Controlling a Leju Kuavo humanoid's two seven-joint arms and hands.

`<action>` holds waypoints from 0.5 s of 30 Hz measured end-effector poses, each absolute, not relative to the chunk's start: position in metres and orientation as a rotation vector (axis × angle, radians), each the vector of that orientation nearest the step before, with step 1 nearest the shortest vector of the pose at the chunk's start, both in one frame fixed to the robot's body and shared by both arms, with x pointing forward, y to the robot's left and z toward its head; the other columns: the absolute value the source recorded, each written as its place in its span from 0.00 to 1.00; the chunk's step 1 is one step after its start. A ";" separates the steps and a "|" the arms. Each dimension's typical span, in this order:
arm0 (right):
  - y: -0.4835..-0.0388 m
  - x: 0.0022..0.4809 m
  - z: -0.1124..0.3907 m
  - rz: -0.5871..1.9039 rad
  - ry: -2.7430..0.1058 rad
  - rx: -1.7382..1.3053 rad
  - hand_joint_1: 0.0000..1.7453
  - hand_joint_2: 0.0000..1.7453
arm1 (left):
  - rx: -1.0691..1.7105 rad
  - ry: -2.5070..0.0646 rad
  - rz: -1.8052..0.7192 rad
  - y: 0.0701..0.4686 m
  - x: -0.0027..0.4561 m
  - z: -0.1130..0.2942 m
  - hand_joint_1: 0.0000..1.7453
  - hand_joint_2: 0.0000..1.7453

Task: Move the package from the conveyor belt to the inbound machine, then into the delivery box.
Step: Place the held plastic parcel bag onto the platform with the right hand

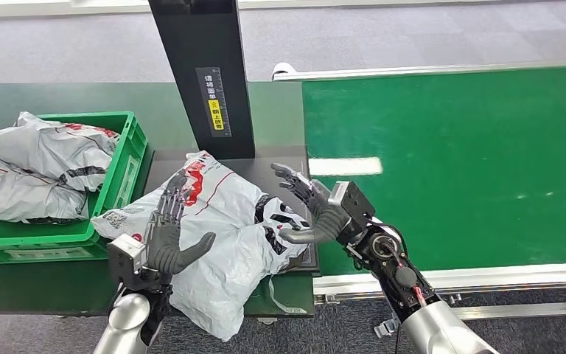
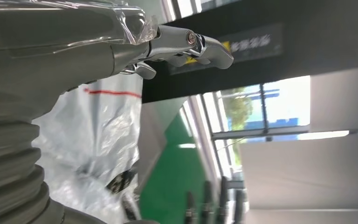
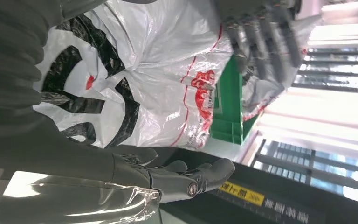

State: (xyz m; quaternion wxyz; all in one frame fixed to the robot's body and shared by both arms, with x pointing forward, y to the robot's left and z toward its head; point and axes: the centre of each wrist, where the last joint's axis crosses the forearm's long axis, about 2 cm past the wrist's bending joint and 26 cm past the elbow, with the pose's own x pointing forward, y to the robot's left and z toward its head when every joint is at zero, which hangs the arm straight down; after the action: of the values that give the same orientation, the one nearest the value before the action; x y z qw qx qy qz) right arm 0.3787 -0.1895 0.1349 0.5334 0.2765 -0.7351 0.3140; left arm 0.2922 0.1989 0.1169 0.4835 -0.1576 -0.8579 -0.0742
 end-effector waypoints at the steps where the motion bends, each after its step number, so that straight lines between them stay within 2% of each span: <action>1: -0.192 0.378 0.134 0.736 -1.754 0.659 0.00 1.00 | -0.380 -2.080 -0.190 0.199 0.293 0.115 0.00 1.00; 9: -0.202 0.373 0.129 0.682 -1.761 0.681 0.00 1.00 | -0.332 -2.030 -0.259 0.199 0.294 0.108 0.00 1.00; 15: -0.209 0.362 0.119 0.618 -1.800 0.808 0.00 1.00 | 0.099 -1.837 -0.456 0.202 0.302 0.099 0.00 1.00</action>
State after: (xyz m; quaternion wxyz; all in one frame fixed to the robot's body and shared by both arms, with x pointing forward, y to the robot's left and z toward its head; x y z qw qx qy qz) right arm 0.3619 -0.2087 0.1194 0.5116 0.3360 -0.7479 0.2569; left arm 0.3018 0.2021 0.0989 0.5835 0.0423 -0.7872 -0.1953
